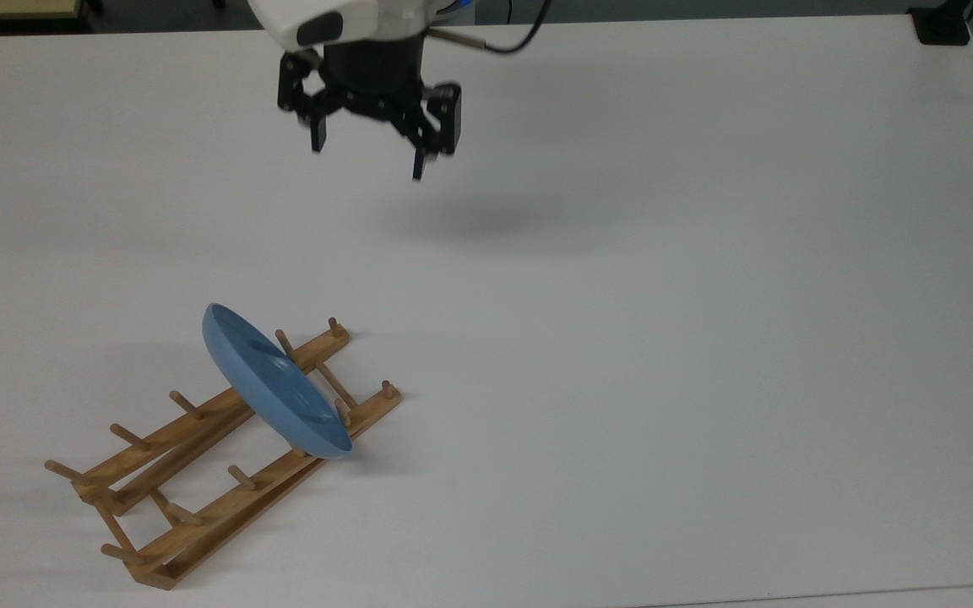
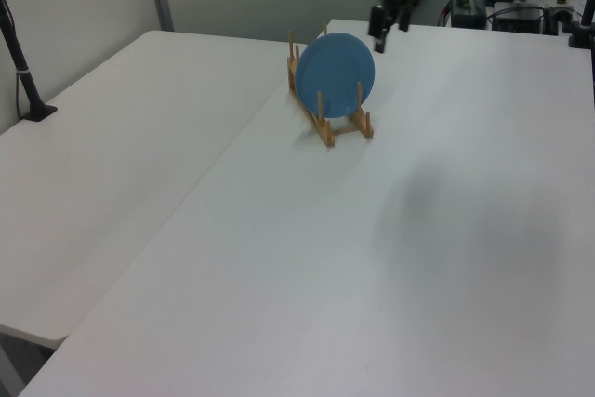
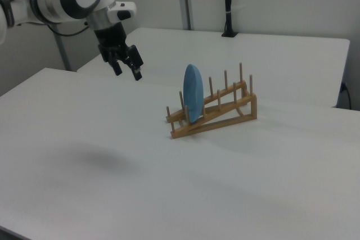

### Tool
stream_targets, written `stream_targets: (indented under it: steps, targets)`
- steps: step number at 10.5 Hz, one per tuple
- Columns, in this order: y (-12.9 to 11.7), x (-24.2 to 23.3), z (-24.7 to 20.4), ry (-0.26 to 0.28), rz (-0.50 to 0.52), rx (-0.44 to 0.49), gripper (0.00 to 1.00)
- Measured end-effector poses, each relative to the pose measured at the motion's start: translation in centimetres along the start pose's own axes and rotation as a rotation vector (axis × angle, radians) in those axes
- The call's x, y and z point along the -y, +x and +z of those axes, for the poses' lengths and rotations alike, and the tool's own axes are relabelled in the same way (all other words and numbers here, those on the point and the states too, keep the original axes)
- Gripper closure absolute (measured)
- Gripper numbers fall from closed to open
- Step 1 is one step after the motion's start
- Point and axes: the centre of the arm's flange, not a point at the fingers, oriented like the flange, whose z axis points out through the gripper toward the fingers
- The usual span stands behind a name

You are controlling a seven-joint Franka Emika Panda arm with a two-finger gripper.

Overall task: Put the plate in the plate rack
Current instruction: 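Open the gripper and lift it away from the plate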

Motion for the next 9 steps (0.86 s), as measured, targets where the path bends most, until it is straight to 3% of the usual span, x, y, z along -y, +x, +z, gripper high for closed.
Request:
stream_targets:
  steps: [3,5,9]
  targets:
    - [-3.3,-3.2,-1.9,0.091,-0.097,0.098,0.0]
    - [-5.1,-5.0,-2.8,0.097,-0.113,0.156,0.0]
    - [-5.5,-4.6,-3.1,0.078,-0.129,0.154,0.0]
